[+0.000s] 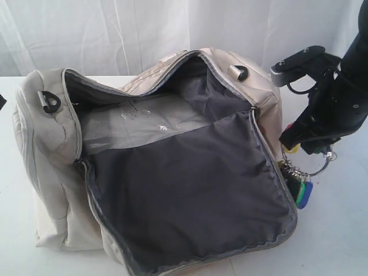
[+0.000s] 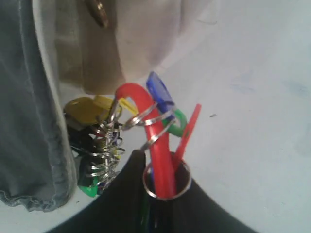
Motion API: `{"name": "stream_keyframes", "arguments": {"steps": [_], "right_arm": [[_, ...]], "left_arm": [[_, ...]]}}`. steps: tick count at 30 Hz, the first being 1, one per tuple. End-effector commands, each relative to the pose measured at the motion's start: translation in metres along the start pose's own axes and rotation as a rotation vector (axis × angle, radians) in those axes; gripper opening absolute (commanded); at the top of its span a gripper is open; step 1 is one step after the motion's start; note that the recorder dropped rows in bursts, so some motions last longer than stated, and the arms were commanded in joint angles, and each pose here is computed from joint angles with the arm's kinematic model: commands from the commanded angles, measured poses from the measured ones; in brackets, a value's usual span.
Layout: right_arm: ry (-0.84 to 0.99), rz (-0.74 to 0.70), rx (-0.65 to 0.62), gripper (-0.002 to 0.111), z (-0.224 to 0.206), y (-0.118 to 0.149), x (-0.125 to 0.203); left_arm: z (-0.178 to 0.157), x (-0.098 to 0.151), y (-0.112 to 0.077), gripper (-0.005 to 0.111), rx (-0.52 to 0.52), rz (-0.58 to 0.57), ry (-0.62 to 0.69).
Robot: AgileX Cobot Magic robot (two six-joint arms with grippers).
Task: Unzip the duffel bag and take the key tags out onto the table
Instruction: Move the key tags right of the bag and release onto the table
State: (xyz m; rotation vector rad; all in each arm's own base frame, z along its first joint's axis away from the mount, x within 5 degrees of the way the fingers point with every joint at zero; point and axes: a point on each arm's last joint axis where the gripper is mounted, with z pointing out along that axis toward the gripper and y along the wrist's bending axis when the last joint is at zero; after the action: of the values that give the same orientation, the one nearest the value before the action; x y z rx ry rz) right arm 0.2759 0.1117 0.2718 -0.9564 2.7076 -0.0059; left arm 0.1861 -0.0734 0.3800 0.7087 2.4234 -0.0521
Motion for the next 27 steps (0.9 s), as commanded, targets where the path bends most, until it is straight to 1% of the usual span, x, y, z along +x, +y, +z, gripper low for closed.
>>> {"name": "stream_keyframes", "arguments": {"steps": [1, 4, 8, 15, 21, 24, 27], "right_arm": [[0.041, 0.016, -0.031, 0.0, 0.023, -0.01, -0.001], [0.087, 0.036, -0.065, 0.0, 0.041, -0.018, 0.0], [0.107, 0.078, -0.172, 0.0, 0.065, -0.022, 0.001], [0.128, 0.109, -0.189, 0.0, 0.092, -0.027, 0.001], [0.111, 0.103, -0.154, 0.0, 0.108, -0.032, -0.002], [0.118, 0.089, -0.128, 0.006, 0.113, -0.035, -0.002], [0.135, 0.101, -0.085, 0.02, 0.116, -0.038, -0.001]], "left_arm": [[-0.003, 0.001, -0.002, 0.0, 0.016, 0.001, -0.001], [-0.003, 0.001, -0.003, 0.0, 0.018, 0.0, -0.002], [-0.003, 0.001, -0.003, 0.0, 0.018, 0.0, -0.002], [-0.003, 0.001, -0.003, 0.0, 0.018, 0.0, -0.002], [-0.003, 0.001, -0.003, 0.0, 0.018, 0.0, -0.002], [-0.003, 0.001, -0.003, 0.0, 0.018, 0.0, -0.002], [-0.003, 0.001, -0.003, 0.0, 0.018, 0.0, -0.002]]}}
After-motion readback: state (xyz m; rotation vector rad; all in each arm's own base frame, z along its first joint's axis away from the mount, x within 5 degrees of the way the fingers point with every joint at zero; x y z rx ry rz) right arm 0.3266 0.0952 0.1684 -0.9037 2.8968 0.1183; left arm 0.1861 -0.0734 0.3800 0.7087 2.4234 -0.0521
